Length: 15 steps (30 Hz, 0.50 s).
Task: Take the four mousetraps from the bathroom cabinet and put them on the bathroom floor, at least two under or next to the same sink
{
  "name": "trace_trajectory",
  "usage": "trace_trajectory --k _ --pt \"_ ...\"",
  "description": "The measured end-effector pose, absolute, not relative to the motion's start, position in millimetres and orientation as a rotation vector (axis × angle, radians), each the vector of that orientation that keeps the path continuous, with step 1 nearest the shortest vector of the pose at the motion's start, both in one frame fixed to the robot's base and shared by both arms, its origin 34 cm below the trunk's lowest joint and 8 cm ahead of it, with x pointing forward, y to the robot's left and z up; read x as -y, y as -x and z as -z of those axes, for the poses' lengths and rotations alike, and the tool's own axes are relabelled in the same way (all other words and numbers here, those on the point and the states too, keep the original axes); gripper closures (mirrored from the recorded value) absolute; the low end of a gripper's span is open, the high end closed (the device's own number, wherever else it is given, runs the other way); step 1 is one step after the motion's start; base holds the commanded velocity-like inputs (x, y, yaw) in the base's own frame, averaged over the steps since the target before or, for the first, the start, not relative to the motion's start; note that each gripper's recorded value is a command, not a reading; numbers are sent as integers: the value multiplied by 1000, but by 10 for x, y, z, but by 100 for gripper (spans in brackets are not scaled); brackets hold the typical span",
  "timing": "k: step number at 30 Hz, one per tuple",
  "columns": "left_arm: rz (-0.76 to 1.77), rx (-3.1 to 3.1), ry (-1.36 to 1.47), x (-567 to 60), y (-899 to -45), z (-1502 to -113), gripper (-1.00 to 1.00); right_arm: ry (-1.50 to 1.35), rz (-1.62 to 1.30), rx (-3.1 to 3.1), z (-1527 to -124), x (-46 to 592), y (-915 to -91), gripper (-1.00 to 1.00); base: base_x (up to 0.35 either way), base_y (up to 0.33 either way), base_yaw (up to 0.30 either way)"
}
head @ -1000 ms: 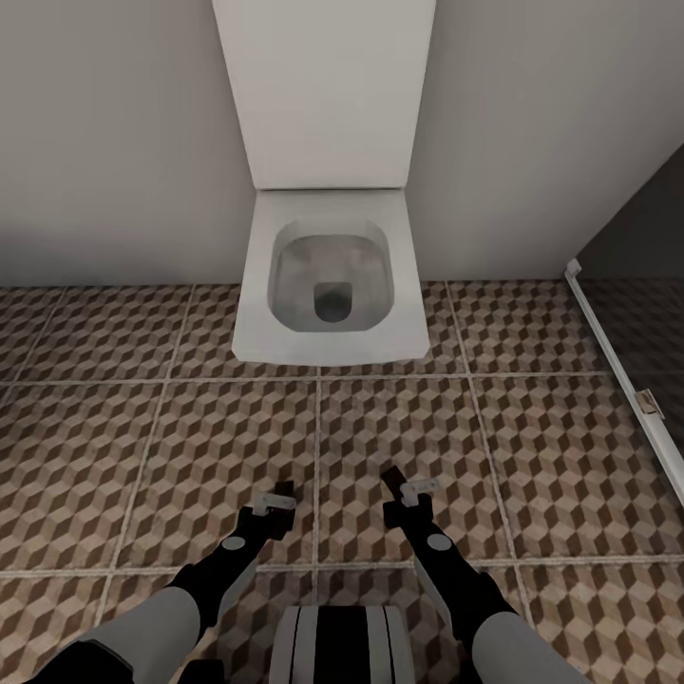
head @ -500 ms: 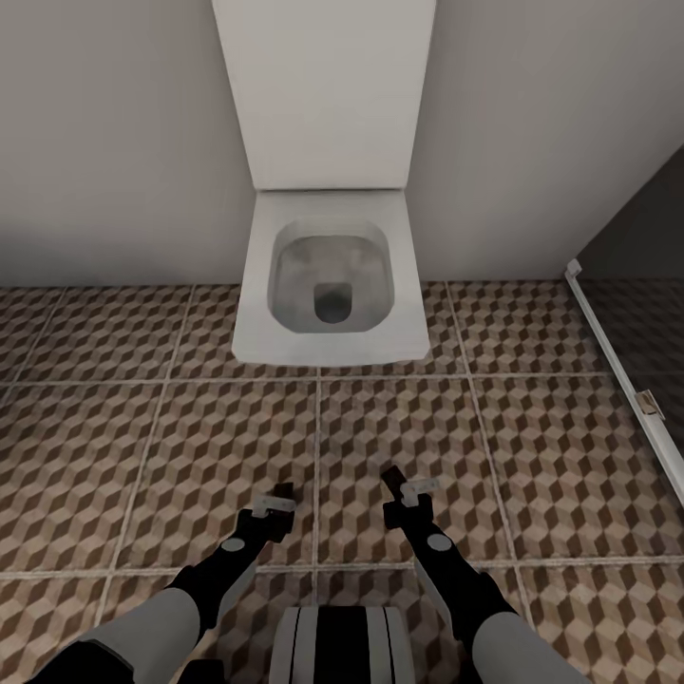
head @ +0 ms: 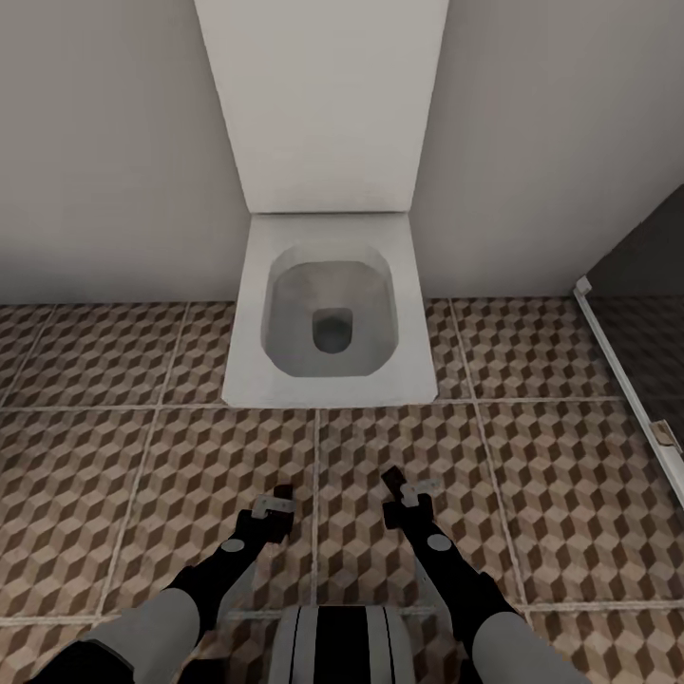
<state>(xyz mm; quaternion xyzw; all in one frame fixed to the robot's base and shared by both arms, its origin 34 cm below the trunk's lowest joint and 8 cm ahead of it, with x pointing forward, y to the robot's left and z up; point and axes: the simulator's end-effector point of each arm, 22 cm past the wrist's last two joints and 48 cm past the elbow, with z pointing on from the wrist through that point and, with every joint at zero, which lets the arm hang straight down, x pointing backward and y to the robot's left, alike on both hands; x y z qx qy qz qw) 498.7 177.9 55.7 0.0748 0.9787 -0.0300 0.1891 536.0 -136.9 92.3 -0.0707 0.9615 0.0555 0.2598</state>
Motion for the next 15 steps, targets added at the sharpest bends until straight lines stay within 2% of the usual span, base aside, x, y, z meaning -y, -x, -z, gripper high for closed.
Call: trace_trajectory --k 6,15 --pt "84 -2752 -210 -1780 -4986 -556 100 192 -151 -2605 -921 1366 -5357 100 206 0 0" --pt "86 -2752 -210 -1770 -4985 -555 100 193 -154 -2608 -915 1349 -5343 100 27 0 0"
